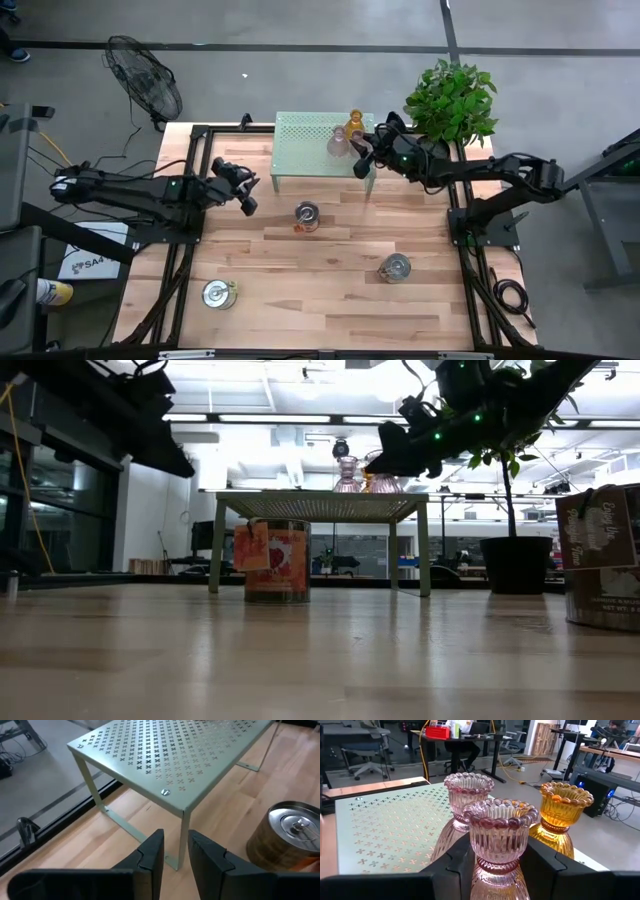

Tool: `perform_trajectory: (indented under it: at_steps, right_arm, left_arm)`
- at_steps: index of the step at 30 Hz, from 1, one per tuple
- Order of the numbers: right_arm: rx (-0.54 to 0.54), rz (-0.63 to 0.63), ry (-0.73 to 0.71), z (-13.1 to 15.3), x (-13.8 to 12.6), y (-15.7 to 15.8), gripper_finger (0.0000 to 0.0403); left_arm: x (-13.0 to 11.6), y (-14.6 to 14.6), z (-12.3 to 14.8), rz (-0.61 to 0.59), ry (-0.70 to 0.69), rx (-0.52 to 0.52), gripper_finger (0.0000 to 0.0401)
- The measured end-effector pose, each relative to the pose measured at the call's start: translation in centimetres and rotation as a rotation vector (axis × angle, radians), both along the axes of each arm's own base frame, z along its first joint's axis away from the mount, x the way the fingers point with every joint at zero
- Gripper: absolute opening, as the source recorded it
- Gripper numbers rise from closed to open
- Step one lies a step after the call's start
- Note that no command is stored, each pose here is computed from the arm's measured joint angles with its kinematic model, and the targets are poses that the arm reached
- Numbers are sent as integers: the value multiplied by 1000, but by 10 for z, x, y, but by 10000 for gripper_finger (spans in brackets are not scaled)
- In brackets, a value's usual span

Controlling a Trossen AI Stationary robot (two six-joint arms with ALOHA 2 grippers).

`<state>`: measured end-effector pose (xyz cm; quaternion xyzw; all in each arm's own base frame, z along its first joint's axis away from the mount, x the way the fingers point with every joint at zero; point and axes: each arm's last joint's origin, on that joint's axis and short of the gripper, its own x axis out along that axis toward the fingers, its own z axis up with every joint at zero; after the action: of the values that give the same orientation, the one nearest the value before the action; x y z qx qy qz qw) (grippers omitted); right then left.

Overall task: Pick & Place candle stick holders
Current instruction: Put the purple glass candle holder on the shelf

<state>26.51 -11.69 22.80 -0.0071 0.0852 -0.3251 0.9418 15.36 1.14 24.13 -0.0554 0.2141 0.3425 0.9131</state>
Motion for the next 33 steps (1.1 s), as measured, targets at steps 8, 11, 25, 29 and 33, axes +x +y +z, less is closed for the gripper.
perform_trajectory:
  at_steps: [8,11,25,29,33]
  right_arm:
    - [61,-32,-45,-1,-2,-4,122]
    - [70,-43,-51,-1,-2,-5,122]
    - [73,-35,-19,-9,2,-6,122]
    - [75,-35,-25,-11,3,-7,121]
    - [68,-47,-10,-12,3,-7,121]
  left_arm:
    - [2,-1,3,-31,-24,6,85]
    - [2,-1,3,-30,-24,7,85]
    - [2,-1,3,-29,-26,7,85]
    - [2,-1,3,-29,-26,7,85]
    - [2,-1,3,-30,-26,7,85]
